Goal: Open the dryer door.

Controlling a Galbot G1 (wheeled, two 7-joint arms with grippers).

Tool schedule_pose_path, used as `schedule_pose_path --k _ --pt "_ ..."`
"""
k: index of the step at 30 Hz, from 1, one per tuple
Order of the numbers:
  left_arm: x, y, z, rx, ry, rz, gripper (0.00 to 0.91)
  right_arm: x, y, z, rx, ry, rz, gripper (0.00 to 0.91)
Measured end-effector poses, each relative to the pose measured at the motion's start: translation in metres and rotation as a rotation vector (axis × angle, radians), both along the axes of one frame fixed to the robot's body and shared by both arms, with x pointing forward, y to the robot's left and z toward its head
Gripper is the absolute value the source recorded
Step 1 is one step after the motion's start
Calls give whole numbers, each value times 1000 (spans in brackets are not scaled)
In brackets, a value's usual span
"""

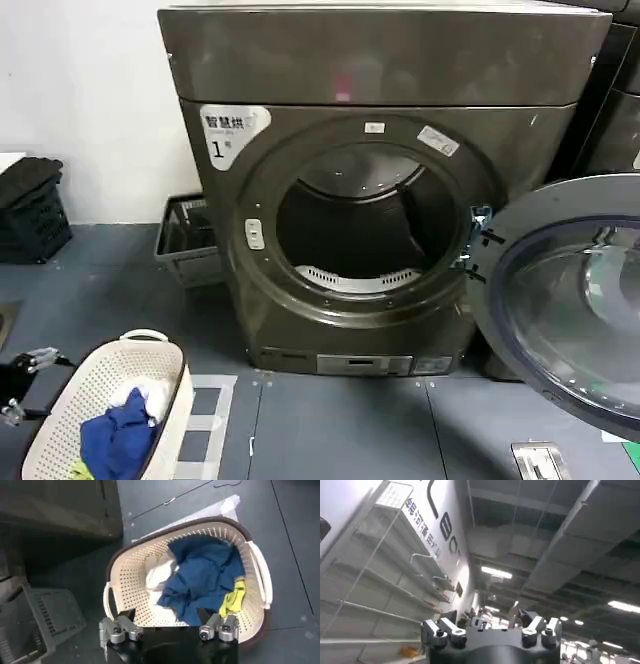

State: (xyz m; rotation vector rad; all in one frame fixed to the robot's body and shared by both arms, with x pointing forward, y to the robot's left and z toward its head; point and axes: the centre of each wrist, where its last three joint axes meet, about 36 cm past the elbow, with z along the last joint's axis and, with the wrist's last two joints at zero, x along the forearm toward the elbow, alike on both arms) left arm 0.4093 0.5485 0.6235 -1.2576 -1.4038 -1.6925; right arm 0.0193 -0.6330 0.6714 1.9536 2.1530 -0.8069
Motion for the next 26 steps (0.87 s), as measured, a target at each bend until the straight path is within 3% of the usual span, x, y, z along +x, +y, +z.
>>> schedule_pose_path --k 26 --pt "1 0 3 45 52 -45 907 -15 1 1 -1 12 -27 907"
